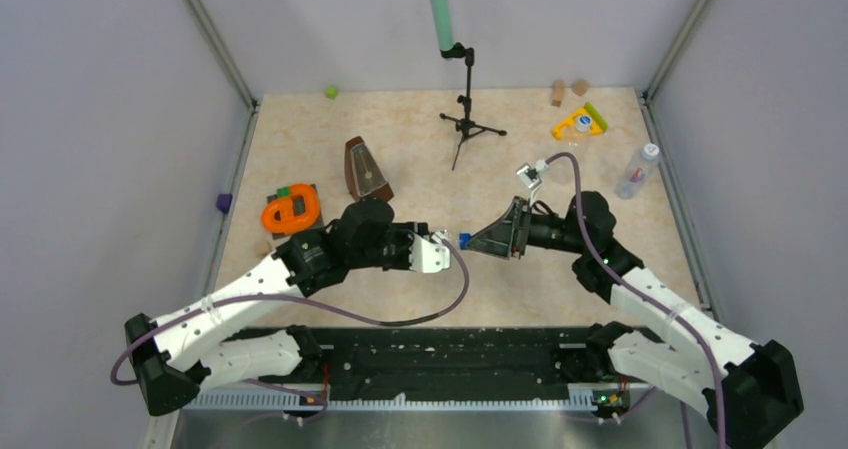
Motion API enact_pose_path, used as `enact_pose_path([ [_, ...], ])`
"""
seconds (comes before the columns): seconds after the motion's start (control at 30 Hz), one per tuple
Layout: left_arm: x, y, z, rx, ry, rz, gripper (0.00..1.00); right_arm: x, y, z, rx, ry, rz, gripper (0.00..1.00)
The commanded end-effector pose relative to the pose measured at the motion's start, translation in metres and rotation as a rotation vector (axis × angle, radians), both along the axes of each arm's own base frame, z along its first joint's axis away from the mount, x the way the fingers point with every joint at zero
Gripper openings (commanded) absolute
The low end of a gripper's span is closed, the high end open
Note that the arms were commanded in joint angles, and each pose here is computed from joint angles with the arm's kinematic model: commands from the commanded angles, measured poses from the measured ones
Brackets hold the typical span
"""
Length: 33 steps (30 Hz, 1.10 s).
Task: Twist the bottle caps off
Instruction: Unscrew the bottle cap from the plastic bottle.
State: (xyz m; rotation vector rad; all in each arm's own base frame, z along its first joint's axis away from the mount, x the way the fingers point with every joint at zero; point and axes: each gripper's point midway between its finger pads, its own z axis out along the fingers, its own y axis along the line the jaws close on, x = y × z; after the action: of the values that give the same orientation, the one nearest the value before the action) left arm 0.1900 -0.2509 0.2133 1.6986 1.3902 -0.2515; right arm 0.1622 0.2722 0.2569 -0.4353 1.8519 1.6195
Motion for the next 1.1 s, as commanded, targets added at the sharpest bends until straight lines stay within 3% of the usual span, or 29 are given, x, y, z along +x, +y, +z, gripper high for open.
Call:
enact_pose_path([
  [0.0, 0.003, -0.007, 0.014, -0.05, -0.033, -0.011, 0.0, 0.002, 0.004, 0.034, 0.08, -0.074, 0.029, 0.35],
  [0.07, 0.004, -0.008, 0.014, -0.05, -0.031, -0.013, 0.0, 0.005, 0.007, 0.032, 0.075, -0.061, 0.033, 0.33],
  [0.13, 0.004, -0.009, 0.014, -0.05, -0.031, -0.012, 0.0, 0.006, 0.007, 0.029, 0.066, -0.06, 0.035, 0.22],
  [0.53, 0.004, -0.008, 0.011, -0.042, -0.025, -0.011, 0.0, 0.009, 0.007, 0.025, 0.035, -0.078, 0.024, 0.38],
  [0.77, 0.004, -0.007, 0.008, -0.037, -0.022, -0.006, 0.0, 0.008, 0.006, 0.025, 0.035, -0.075, 0.025, 0.36],
  [0.97, 0.003, -0.007, 0.008, -0.04, -0.017, -0.004, 0.0, 0.004, 0.005, 0.02, 0.014, -0.089, 0.041, 0.22],
  [1.07, 0.001, -0.011, 0.011, -0.065, 0.015, -0.001, 0.0, 0.001, 0.005, 0.017, -0.008, -0.127, 0.057, 0.0],
])
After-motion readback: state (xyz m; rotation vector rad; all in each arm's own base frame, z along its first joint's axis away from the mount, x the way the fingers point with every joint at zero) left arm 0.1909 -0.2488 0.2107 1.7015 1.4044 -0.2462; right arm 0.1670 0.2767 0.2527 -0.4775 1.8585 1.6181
